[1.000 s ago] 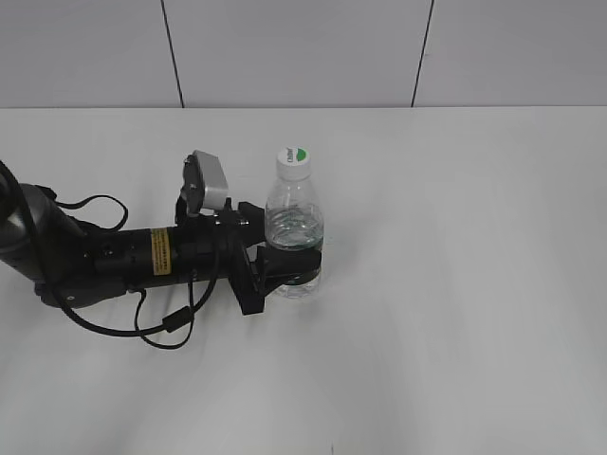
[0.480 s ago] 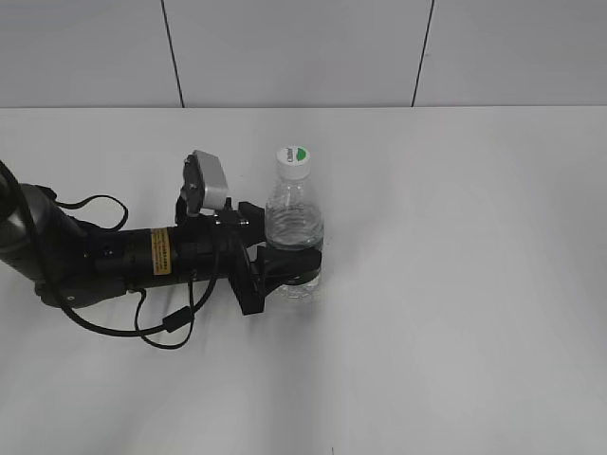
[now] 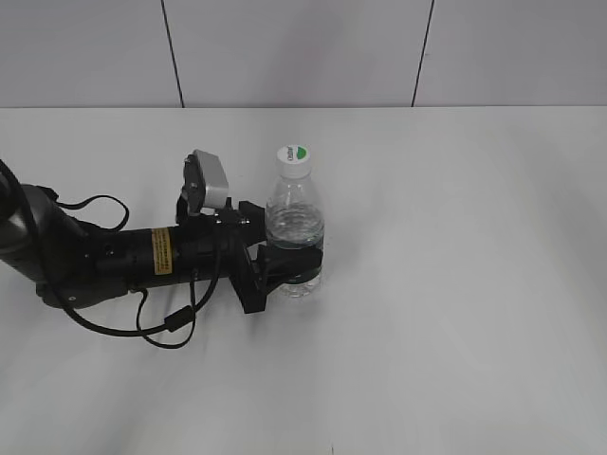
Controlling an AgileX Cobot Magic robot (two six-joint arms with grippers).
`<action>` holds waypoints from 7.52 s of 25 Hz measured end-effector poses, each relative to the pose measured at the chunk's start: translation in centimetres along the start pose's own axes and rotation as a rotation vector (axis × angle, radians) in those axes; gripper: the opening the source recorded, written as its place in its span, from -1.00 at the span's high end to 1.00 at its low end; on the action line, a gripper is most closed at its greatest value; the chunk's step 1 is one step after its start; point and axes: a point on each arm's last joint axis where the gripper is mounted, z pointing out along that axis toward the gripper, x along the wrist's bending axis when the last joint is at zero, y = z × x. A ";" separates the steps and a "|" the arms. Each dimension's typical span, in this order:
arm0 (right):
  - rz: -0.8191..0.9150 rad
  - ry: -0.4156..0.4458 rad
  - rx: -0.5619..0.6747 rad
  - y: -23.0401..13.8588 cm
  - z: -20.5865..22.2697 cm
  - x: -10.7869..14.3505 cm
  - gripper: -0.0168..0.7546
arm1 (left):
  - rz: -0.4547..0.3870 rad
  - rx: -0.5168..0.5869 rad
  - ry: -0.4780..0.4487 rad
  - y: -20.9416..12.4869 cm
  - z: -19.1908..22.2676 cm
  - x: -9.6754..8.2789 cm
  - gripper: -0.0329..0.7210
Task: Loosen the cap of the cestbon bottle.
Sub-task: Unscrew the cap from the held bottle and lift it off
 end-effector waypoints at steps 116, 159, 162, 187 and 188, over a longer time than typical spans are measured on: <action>-0.174 0.319 0.523 -1.6 17.3 22.7 0.17 | 0.069 -0.038 0.027 -0.6 0.8 -0.3 -0.18; -1.609 0.672 0.178 -1.6 17.2 22.8 0.19 | 0.082 -0.037 0.027 -0.6 0.8 -0.3 -0.18; -1.680 0.684 0.155 -1.6 17.2 22.8 0.19 | 0.082 -0.036 0.028 -0.6 0.8 -0.3 -0.18; -1.346 0.658 0.220 -1.4 16.3 23.5 -0.52 | 0.082 -0.036 0.027 -0.6 0.8 -0.3 -0.18; -1.303 0.648 0.223 -1.3 15.9 23.6 -0.53 | 0.082 -0.036 0.027 -0.6 0.8 -0.3 -0.18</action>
